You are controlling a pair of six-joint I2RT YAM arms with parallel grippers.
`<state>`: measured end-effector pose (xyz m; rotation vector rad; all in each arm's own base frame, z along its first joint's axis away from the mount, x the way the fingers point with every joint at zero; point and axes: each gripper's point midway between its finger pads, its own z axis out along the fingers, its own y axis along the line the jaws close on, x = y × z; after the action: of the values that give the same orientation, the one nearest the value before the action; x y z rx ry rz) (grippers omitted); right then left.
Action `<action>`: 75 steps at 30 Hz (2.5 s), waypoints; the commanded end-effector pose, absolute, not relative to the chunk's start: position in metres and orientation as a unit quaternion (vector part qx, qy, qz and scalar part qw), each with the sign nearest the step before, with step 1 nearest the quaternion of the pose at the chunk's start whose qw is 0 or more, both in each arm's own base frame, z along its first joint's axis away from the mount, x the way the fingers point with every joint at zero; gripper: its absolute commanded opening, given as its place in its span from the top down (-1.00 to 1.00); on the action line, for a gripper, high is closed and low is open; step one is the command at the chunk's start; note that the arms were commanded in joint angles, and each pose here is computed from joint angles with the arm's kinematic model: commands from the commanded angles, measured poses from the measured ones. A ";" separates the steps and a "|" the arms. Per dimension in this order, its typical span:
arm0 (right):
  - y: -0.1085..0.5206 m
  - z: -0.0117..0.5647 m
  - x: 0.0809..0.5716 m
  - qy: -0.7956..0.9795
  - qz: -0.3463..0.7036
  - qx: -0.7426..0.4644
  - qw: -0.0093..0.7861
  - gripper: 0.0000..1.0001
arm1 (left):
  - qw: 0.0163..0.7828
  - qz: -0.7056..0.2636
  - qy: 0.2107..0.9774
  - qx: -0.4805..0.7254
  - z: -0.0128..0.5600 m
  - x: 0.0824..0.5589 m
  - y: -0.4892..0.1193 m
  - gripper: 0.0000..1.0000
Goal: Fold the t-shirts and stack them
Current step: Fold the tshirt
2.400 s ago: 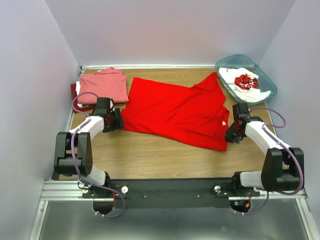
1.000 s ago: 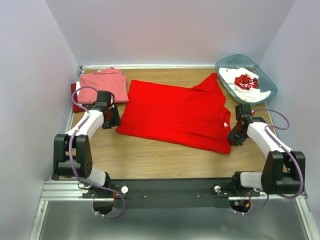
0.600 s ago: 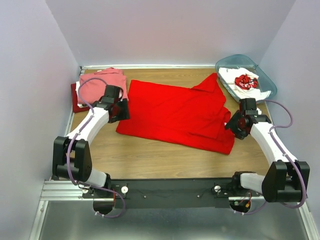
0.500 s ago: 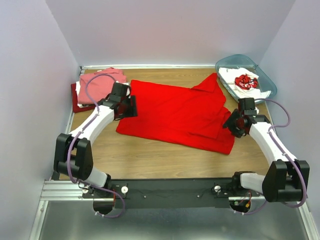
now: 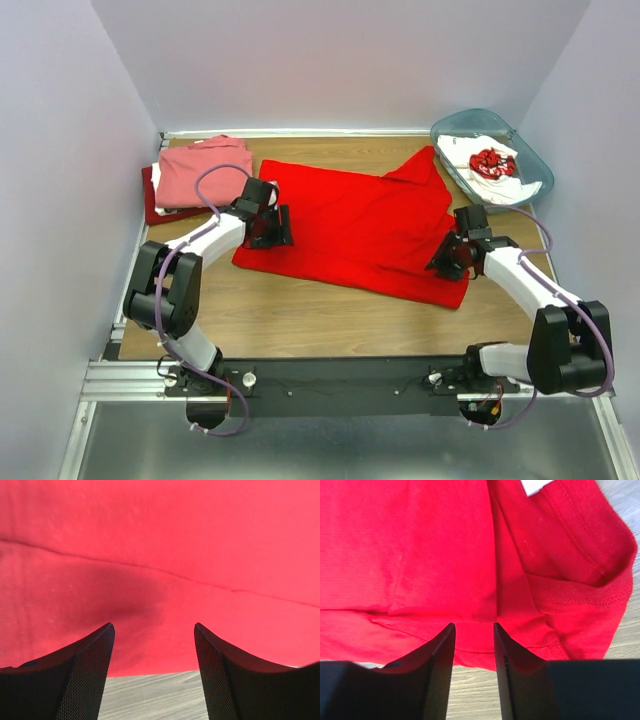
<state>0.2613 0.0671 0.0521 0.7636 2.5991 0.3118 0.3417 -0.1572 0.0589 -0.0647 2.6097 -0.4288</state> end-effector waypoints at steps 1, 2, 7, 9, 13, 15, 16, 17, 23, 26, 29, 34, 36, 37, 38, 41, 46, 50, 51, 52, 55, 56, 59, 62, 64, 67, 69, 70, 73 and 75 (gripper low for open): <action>0.069 0.039 0.257 0.934 0.107 0.281 0.194 0.18 | 0.244 -0.178 0.953 -0.021 0.052 0.339 -0.168 -0.45; 0.068 0.037 0.256 0.934 0.105 0.282 0.191 0.19 | 0.243 -0.178 0.953 -0.022 0.052 0.339 -0.168 -0.45; 0.064 0.033 0.258 0.934 0.094 0.283 0.198 0.19 | 0.244 -0.176 0.953 -0.021 0.051 0.339 -0.168 -0.46; 0.060 0.031 0.260 0.934 0.081 0.283 0.201 0.19 | 0.243 -0.175 0.954 -0.021 0.049 0.339 -0.167 -0.46; 0.060 0.027 0.260 0.934 0.079 0.284 0.199 0.20 | 0.241 -0.172 0.955 -0.021 0.046 0.338 -0.167 -0.46; 0.059 0.025 0.262 0.934 0.079 0.284 0.201 0.23 | 0.239 -0.167 0.956 -0.018 0.041 0.337 -0.165 -0.46; 0.060 0.024 0.263 0.934 0.078 0.285 0.199 0.23 | 0.238 -0.162 0.958 -0.017 0.039 0.337 -0.163 -0.46; 0.060 0.023 0.263 0.934 0.079 0.285 0.199 0.25 | 0.234 -0.153 0.960 -0.017 0.034 0.336 -0.161 -0.46; 0.063 0.031 0.272 0.930 0.091 0.285 0.213 0.43 | 0.231 -0.149 0.961 -0.016 0.030 0.334 -0.159 -0.46; 0.065 0.037 0.276 0.929 0.099 0.281 0.220 0.55 | 0.230 -0.149 0.962 -0.016 0.029 0.333 -0.159 -0.46; 0.065 0.041 0.279 0.927 0.101 0.283 0.225 0.77 | 0.228 -0.149 0.962 -0.016 0.028 0.333 -0.159 -0.46; 0.076 0.047 0.286 0.927 0.122 0.276 0.222 0.99 | 0.224 -0.145 0.964 -0.015 0.024 0.330 -0.156 -0.46; 0.080 0.055 0.297 0.926 0.126 0.269 0.233 0.99 | 0.223 -0.144 0.964 -0.014 0.023 0.329 -0.156 -0.46; 0.082 0.053 0.301 0.927 0.124 0.268 0.229 0.99 | 0.222 -0.144 0.964 -0.016 0.021 0.328 -0.156 -0.46; 0.082 0.053 0.305 0.928 0.123 0.268 0.229 0.99 | 0.221 -0.144 0.965 -0.015 0.021 0.327 -0.155 -0.46; 0.088 0.054 0.322 0.930 0.125 0.261 0.228 0.99 | 0.217 -0.143 0.965 -0.013 0.018 0.326 -0.155 -0.46; 0.104 0.058 0.349 0.934 0.128 0.240 0.232 0.99 | 0.215 -0.140 0.967 -0.014 0.016 0.322 -0.153 -0.46; 0.114 0.051 0.364 0.939 0.127 0.225 0.226 0.99 | 0.212 -0.139 0.967 -0.015 0.014 0.320 -0.152 -0.46; 0.116 0.045 0.366 0.943 0.123 0.220 0.219 0.99 | 0.213 -0.139 0.967 -0.015 0.015 0.320 -0.152 -0.46; 0.120 0.049 0.372 0.942 0.126 0.216 0.224 0.99 | 0.213 -0.139 0.967 -0.015 0.015 0.320 -0.152 -0.46; 0.125 0.039 0.379 0.946 0.124 0.207 0.214 0.99 | 0.212 -0.139 0.967 -0.017 0.015 0.319 -0.152 -0.47; 0.129 0.042 0.385 0.946 0.129 0.204 0.216 0.99 | 0.212 -0.139 0.967 -0.016 0.015 0.319 -0.152 -0.47; 0.137 0.039 0.392 0.948 0.134 0.195 0.213 0.99 | 0.211 -0.138 0.968 -0.016 0.014 0.320 -0.152 -0.46; 0.143 0.037 0.396 0.949 0.136 0.190 0.211 0.99 | 0.209 -0.136 0.968 -0.017 0.014 0.319 -0.151 -0.46; 0.147 0.038 0.400 0.949 0.139 0.186 0.213 0.99 | 0.209 -0.137 0.968 -0.016 0.015 0.319 -0.152 -0.46; 0.151 0.039 0.404 0.949 0.143 0.182 0.213 0.99 | 0.208 -0.135 0.969 -0.017 0.014 0.318 -0.151 -0.47; 0.154 0.036 0.404 0.950 0.144 0.179 0.210 0.99 | 0.206 -0.134 0.969 -0.017 0.013 0.317 -0.150 -0.46; 0.157 0.038 0.405 0.950 0.147 0.178 0.211 0.99 | 0.208 -0.134 0.969 -0.017 0.013 0.318 -0.150 -0.47; 0.160 0.037 0.406 0.951 0.151 0.173 0.209 0.90 | 0.206 -0.134 0.969 -0.017 0.013 0.316 -0.150 -0.47; 0.162 0.039 0.407 0.951 0.154 0.169 0.209 0.76 | 0.208 -0.134 0.969 -0.018 0.013 0.317 -0.150 -0.46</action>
<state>0.4021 0.1514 0.0380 0.5168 2.6362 0.3904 0.3356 -0.1603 0.0317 -0.0491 2.6259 -0.4355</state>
